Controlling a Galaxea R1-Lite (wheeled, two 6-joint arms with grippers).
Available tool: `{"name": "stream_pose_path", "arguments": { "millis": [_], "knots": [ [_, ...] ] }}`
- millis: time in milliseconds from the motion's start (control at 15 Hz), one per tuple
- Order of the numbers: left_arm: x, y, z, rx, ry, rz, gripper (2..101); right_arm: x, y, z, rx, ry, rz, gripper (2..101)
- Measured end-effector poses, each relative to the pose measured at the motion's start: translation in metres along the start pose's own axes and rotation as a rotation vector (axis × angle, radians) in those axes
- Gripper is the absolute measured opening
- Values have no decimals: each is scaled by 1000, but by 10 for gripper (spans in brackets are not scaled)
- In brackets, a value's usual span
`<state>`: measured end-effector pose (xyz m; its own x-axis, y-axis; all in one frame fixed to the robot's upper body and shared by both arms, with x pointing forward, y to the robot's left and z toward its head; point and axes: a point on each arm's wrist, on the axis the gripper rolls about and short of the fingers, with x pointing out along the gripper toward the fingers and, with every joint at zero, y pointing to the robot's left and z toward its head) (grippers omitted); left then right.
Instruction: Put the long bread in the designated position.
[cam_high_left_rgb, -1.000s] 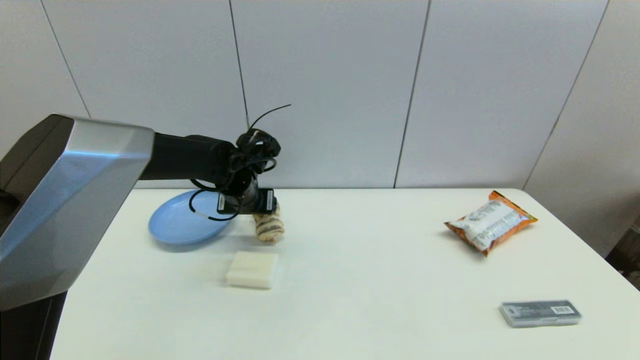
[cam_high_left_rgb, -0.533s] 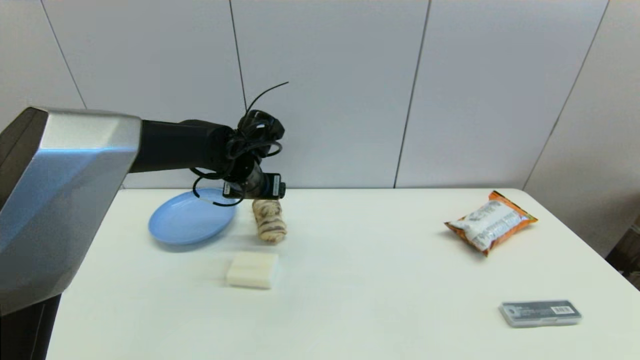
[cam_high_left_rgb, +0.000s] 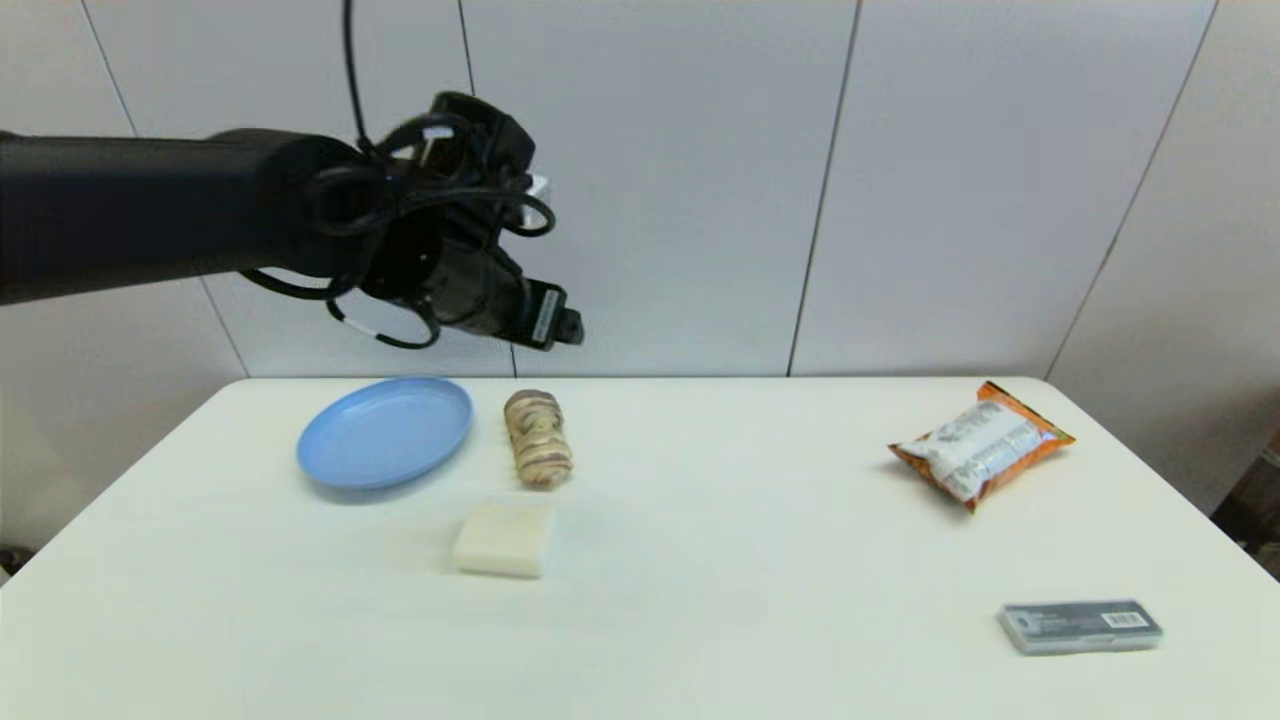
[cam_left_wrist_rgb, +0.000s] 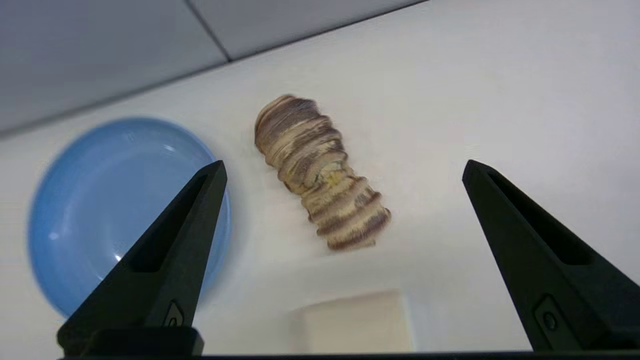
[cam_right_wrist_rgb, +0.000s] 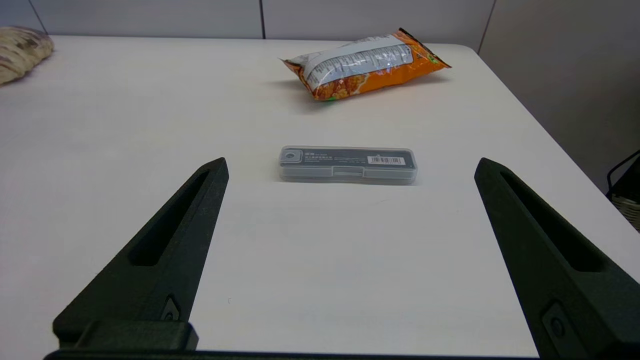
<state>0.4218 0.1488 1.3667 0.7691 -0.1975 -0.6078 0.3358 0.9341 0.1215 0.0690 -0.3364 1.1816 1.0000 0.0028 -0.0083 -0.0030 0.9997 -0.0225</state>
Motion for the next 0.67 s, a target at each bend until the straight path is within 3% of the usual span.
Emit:
{"name": "stream_pose_path", "arguments": {
  "millis": [333, 667],
  "knots": [
    [-79, 11, -17, 201, -148, -171, 969, 0, 0, 0, 0, 0, 0, 977],
    [-147, 22, -56, 207, -409, -197, 971, 0, 0, 0, 0, 0, 0, 977]
  ]
}}
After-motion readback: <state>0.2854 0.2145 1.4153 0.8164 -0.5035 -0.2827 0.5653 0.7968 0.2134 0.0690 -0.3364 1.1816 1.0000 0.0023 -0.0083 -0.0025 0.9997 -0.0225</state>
